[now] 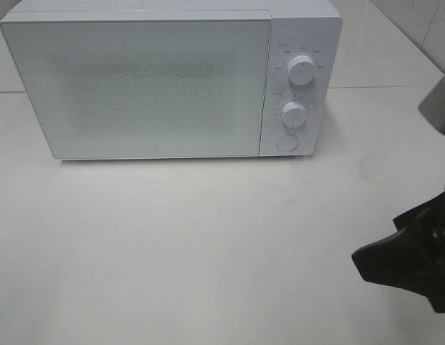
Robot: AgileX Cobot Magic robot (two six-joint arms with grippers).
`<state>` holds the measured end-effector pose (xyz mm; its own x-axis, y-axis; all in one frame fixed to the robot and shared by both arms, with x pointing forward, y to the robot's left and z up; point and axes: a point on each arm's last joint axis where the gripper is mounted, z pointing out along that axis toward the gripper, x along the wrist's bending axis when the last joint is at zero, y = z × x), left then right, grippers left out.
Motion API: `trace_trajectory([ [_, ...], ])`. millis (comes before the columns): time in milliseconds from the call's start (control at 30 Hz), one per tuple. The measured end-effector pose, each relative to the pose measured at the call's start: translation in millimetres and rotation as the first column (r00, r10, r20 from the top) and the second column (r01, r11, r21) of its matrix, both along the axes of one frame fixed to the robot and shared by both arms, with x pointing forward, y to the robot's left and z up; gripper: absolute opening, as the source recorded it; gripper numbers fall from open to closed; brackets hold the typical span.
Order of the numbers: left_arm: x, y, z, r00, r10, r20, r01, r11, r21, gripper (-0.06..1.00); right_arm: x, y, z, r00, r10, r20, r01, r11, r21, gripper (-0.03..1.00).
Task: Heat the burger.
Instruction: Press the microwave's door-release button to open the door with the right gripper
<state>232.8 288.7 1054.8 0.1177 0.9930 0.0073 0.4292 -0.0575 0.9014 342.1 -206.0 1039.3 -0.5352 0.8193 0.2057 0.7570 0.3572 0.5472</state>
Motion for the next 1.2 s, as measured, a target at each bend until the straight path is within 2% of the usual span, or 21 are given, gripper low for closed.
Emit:
trace_trajectory([
  [133,0.0,0.0,0.0,1.000,0.000,0.000,0.000,1.000,0.000,0.99,-7.7,-5.5,4.9,1.000,-0.004,0.009,0.004,1.000,0.014,0.67],
  [333,0.0,0.0,0.0,1.000,0.000,0.000,0.000,1.000,0.000,0.99,-27.0,-24.1,16.6,0.997,-0.034,0.074,0.032,0.999,0.032,0.78],
  [533,0.0,0.0,0.0,1.000,0.000,0.000,0.000,1.000,0.000,0.99,-36.7,-38.0,20.3,0.990,-0.074,0.116,0.073,0.997,0.014,0.79],
  [600,0.0,0.0,0.0,1.000,0.000,0.000,0.000,1.000,0.000,0.99,-44.6,-53.1,23.0,0.976,-0.165,0.146,0.164,0.986,0.017,0.79],
  [667,0.0,0.0,0.0,1.000,0.000,0.000,0.000,1.000,0.000,0.99,-46.7,-56.6,23.4,0.971,-0.187,0.151,0.187,0.982,0.016,0.79],
  [700,0.0,0.0,0.0,1.000,0.000,0.000,0.000,1.000,0.000,0.99,-52.3,-64.5,25.3,0.954,-0.243,0.178,0.241,0.970,0.032,0.78],
  [767,0.0,0.0,0.0,1.000,0.000,0.000,0.000,1.000,0.000,0.99,-54.9,-67.8,26.1,0.945,-0.266,0.192,0.263,0.964,0.038,0.78],
  [800,0.0,0.0,0.0,1.000,0.000,0.000,0.000,1.000,0.000,0.99,-62.3,-74.1,27.4,0.926,-0.306,0.219,0.303,0.952,0.052,0.77],
  [900,0.0,0.0,0.0,1.000,0.000,0.000,0.000,1.000,0.000,0.99,-66.0,-76.8,27.9,0.917,-0.324,0.234,0.319,0.946,0.060,0.77],
  [967,0.0,0.0,0.0,1.000,0.000,0.000,0.000,1.000,0.000,0.99,-79.7,-84.5,27.1,0.880,-0.387,0.275,0.377,0.922,0.090,0.77],
  [1067,0.0,0.0,0.0,1.000,0.000,0.000,0.000,1.000,0.000,0.99,-82.7,-85.8,25.8,0.874,-0.397,0.280,0.387,0.917,0.092,0.77],
  [1133,0.0,0.0,0.0,1.000,0.000,0.000,0.000,1.000,0.000,0.99,-93.0,-89.8,17.2,0.844,-0.441,0.305,0.428,0.897,0.113,0.76],
  [1200,0.0,0.0,0.0,1.000,0.000,0.000,0.000,1.000,0.000,0.99,-94.8,-90.3,15.0,0.839,-0.448,0.309,0.434,0.893,0.115,0.76],
])
